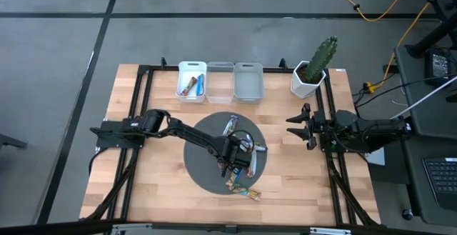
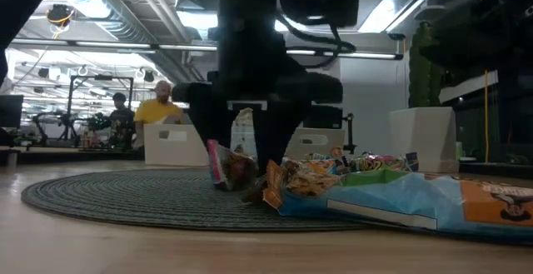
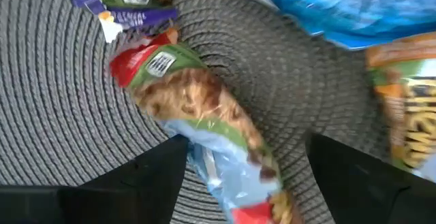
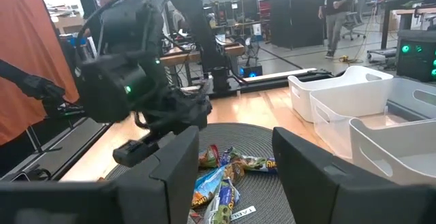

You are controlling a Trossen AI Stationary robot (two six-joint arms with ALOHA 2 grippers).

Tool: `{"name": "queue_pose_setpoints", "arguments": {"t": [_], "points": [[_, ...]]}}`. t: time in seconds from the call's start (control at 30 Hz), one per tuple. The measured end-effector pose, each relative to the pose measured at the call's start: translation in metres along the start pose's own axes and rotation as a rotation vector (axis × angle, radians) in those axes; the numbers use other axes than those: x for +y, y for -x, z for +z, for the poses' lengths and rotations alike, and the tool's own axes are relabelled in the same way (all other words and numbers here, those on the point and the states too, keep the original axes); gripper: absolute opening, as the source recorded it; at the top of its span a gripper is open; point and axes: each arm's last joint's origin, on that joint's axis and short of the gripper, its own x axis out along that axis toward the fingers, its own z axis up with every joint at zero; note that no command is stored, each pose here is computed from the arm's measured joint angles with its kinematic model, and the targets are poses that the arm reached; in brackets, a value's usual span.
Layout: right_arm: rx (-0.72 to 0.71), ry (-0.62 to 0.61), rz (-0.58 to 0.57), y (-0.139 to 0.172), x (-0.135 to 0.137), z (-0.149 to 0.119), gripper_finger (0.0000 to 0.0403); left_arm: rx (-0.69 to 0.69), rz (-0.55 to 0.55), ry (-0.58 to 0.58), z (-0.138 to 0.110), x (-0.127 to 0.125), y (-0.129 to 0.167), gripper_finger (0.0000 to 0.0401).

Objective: Pick and place Granola Bars by type
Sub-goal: Put the red granola bar into the white bin

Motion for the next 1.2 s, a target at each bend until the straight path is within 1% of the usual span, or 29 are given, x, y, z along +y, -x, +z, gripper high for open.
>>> {"name": "queue_pose_setpoints", "arguments": {"t": [0.07,0.13,0.23,0.37,0.4,0.43,0.5,0.57,0.63,0.7,0.77,0.83,0.9,0.97,1.0,1.1,1.2], "points": [[0.0,0.001,0.0,0.0,0.0,0.0,0.0189,0.01,-0.006,0.005,0.001,0.0,-0.001,0.0261],[0.0,0.002,0.0,0.0,0.0,0.0,0.0189,0.022,-0.014,0.009,0.003,0.0,-0.001,0.0227],[0.0,0.002,0.0,0.0,0.0,0.0,0.0189,0.033,-0.016,0.039,0.003,0.0,-0.002,0.0158],[0.0,0.001,0.0,0.0,0.0,0.0,0.0189,0.055,-0.022,0.083,0.003,0.001,0.002,0.0052],[0.0,0.002,0.0,0.0,0.0,0.0,0.0189,0.058,-0.022,0.09,0.004,0.001,0.006,0.003],[0.0,0.003,0.0,0.0,0.0,0.0,0.0189,0.058,-0.022,0.095,0.005,0.0,0.01,0.0018],[-0.001,0.003,0.0,0.0,0.0,0.0,0.0189,0.047,-0.029,0.097,0.007,-0.002,0.023,0.0014],[0.0,0.003,0.0,0.0,0.0,0.0,0.0189,0.03,-0.016,0.086,0.011,-0.002,0.044,0.0016],[-0.001,0.003,0.0,0.0,0.0,0.0,0.0189,-0.019,-0.027,0.071,0.016,0.0,0.073,0.0016],[-0.001,0.003,0.0,0.0,0.0,0.0,0.0189,-0.095,-0.037,0.061,0.021,0.007,0.11,0.0013],[0.0,0.003,0.0,0.0,0.0,0.0,0.0189,-0.186,-0.042,0.063,0.023,0.019,0.149,0.0009],[0.0,0.003,0.0,0.0,0.0,0.0,0.0189,-0.306,-0.083,0.093,0.025,0.032,0.188,0.0008],[-0.002,0.003,0.0,0.0,0.0,0.0,0.0189,-0.43,-0.16,0.142,0.022,0.053,0.219,0.0009],[-0.003,0.004,-0.001,0.0,0.0,0.0,0.0189,-0.553,-0.245,0.223,0.018,0.072,0.247,0.0011],[-0.002,0.004,-0.002,0.0,0.0,0.0,0.0189,-0.603,-0.275,0.247,0.015,0.081,0.26,0.0011],[-0.002,0.004,-0.002,0.0,0.0,0.0,0.0189,-0.726,-0.298,0.255,0.008,0.1,0.284,0.0009],[-0.002,0.007,-0.003,0.0,0.0,0.0,0.0189,-0.792,-0.296,0.247,0.004,0.115,0.299,0.0007]]}}
